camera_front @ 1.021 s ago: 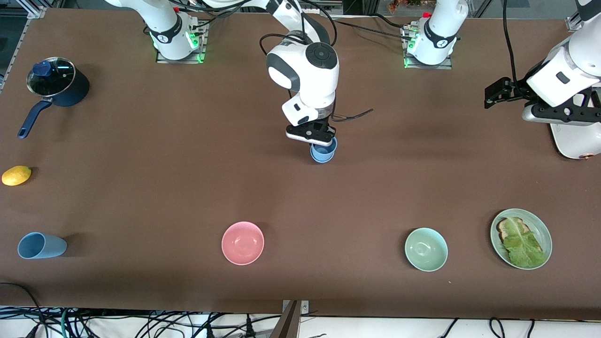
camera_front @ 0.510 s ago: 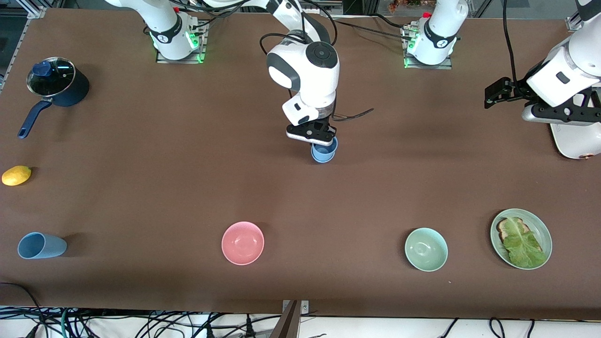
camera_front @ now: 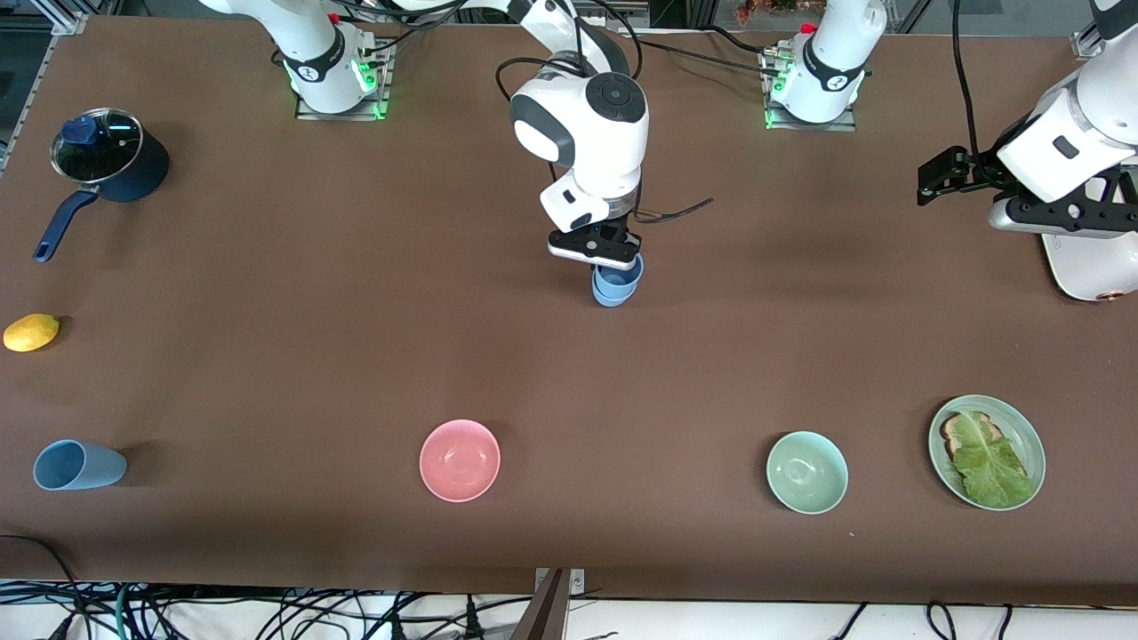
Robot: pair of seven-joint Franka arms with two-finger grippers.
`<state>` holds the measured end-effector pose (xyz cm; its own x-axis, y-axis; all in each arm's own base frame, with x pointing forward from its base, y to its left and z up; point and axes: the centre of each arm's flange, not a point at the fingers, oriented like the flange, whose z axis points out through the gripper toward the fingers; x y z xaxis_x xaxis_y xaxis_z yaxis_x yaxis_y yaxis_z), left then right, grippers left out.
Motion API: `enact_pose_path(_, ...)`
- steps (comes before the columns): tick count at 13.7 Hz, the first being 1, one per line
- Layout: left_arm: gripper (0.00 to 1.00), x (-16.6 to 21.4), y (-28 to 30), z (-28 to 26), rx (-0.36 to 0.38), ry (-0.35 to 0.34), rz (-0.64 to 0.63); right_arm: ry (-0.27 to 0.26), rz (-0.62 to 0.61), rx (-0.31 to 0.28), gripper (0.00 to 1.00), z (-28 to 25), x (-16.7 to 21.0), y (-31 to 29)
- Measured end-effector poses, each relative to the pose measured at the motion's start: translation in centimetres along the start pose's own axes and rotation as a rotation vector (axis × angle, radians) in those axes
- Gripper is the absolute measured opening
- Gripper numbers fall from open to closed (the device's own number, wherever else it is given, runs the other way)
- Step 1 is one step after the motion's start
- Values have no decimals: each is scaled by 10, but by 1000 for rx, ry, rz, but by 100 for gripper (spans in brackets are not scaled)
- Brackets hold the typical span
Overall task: Stack blue cups with both arms
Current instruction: 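Lower the held cup into the tissue cup with the right gripper, then open the right gripper and lift it off the stacked cups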
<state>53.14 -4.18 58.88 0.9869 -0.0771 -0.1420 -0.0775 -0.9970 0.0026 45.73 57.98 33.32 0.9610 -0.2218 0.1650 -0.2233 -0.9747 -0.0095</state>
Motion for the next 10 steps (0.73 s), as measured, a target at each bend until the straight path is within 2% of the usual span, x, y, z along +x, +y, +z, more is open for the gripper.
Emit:
enact_pose_path(3,100,0,0,0,0,0,0,0,1,0,5,-5,1,-1)
enact_pose_path(5,100,0,0,0,0,0,0,1,1,0,20,-5,1,-1)
enact_pose_path(8,100,0,0,0,0,0,0,1,1,1,52,-5,1,-1)
enact_pose_path(9,100,0,0,0,0,0,0,1,1,1,56,-6,1,-1)
enact_pose_path(10,100,0,0,0,0,0,0,2,2,2,57,-6,1,-1)
